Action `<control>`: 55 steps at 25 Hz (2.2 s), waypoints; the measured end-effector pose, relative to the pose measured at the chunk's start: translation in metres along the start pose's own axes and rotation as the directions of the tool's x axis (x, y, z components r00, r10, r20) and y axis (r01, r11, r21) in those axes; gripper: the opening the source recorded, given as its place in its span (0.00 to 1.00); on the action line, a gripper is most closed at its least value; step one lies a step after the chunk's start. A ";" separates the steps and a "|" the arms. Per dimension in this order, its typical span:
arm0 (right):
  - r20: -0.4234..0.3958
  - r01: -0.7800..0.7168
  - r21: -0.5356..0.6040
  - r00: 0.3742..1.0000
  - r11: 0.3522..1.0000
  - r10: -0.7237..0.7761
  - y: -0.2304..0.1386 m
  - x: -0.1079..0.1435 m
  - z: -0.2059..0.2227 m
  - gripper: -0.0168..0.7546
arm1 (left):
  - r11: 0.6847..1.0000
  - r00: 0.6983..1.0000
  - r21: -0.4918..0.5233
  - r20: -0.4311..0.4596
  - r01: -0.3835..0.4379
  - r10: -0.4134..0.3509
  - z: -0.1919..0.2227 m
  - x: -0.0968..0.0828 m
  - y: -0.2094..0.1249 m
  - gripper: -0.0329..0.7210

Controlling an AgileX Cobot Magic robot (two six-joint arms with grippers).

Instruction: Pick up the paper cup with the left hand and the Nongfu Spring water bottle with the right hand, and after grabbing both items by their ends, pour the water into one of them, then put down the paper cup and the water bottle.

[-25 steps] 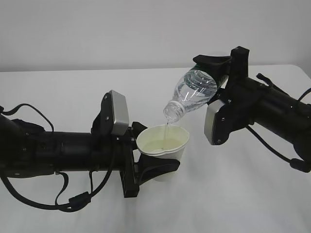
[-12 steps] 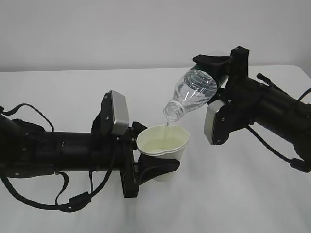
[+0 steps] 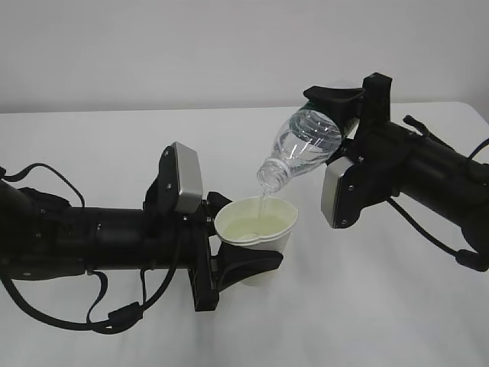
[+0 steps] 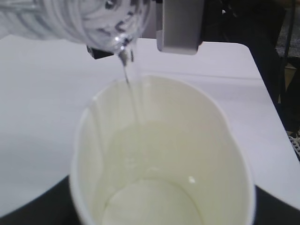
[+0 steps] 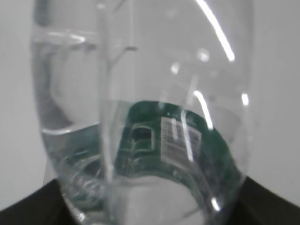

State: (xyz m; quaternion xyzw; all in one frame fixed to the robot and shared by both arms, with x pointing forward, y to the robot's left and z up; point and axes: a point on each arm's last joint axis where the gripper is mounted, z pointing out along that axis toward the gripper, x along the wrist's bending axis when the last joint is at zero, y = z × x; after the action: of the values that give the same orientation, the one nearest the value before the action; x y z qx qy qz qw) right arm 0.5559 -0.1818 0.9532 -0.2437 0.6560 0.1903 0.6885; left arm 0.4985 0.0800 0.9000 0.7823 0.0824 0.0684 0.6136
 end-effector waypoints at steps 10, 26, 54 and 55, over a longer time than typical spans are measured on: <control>0.000 0.000 0.000 1.000 1.000 0.000 0.000 0.000 0.000 0.63 | 1.000 1.000 0.000 0.000 0.000 0.000 0.000 0.000 0.000 0.61; 0.000 0.002 0.000 1.000 1.000 -0.002 0.000 0.000 0.000 0.63 | 1.000 1.000 0.002 0.000 0.000 0.000 0.000 0.000 0.000 0.61; 0.002 0.004 0.000 1.000 1.000 -0.004 0.000 0.000 0.000 0.63 | 1.000 1.000 0.002 0.000 0.000 0.000 0.000 0.000 0.000 0.61; 0.002 0.004 0.000 1.000 1.000 -0.004 0.000 0.000 0.000 0.63 | 1.000 1.000 0.002 0.000 0.000 0.000 0.000 0.000 0.000 0.61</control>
State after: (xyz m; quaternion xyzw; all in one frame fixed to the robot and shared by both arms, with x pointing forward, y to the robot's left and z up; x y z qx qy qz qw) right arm 0.5559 -0.1817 0.9535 -0.2449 0.6547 0.1893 0.6897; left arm 0.4986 0.0801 0.8998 0.7830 0.0826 0.0685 0.6127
